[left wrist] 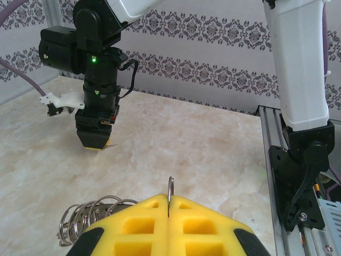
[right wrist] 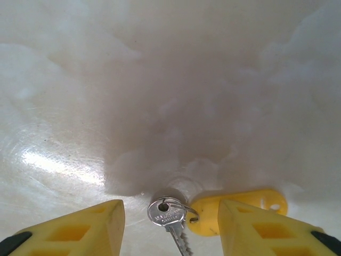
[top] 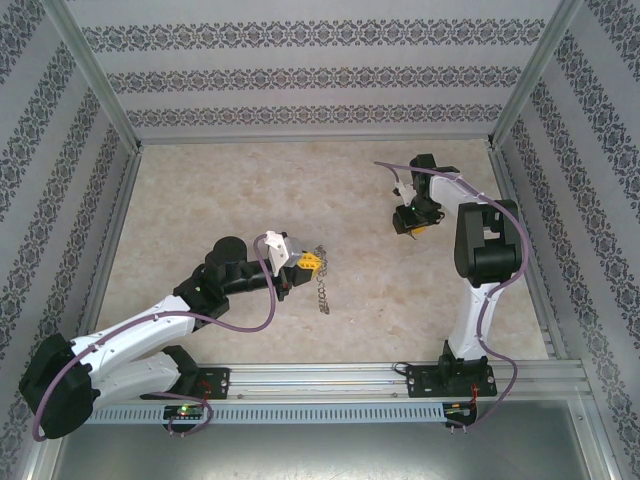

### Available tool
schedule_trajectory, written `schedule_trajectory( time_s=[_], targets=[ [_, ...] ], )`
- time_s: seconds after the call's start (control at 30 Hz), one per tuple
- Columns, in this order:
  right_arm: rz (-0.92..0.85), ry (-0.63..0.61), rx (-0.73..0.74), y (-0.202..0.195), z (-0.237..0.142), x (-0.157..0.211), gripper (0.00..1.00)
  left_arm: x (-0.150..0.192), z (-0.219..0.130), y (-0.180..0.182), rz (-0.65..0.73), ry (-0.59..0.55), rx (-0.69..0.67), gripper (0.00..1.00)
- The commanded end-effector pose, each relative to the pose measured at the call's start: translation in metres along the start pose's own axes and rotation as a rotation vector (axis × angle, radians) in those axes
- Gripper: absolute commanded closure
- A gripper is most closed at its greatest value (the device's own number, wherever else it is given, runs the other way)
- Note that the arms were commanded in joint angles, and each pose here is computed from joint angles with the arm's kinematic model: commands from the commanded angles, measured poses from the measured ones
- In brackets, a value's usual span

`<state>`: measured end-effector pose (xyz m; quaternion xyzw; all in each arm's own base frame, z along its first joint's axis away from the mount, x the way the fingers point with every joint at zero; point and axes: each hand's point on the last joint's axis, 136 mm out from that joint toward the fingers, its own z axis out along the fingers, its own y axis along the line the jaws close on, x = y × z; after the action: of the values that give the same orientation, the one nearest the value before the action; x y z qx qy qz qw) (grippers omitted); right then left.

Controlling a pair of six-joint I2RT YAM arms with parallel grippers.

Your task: Put the keys on the keyring

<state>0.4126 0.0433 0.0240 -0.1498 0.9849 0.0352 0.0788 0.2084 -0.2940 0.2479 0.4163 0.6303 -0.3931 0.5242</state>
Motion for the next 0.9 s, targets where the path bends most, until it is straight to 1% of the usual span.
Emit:
schedule_trajectory(
  time_s=[0.0,0.87],
  targets=[
    [-0.028,0.035,-0.001,0.0051,0.0037,0.0019,0.52,-0.0162,-0.0036,0.0018,0.032,-0.049,-0.012,1.0],
    [-0.031,0.041,0.009,0.0064,0.0037,0.0041,0.7,-0.0197,-0.0058,0.0028,0.034,-0.061,-0.019,1.0]
  ],
)
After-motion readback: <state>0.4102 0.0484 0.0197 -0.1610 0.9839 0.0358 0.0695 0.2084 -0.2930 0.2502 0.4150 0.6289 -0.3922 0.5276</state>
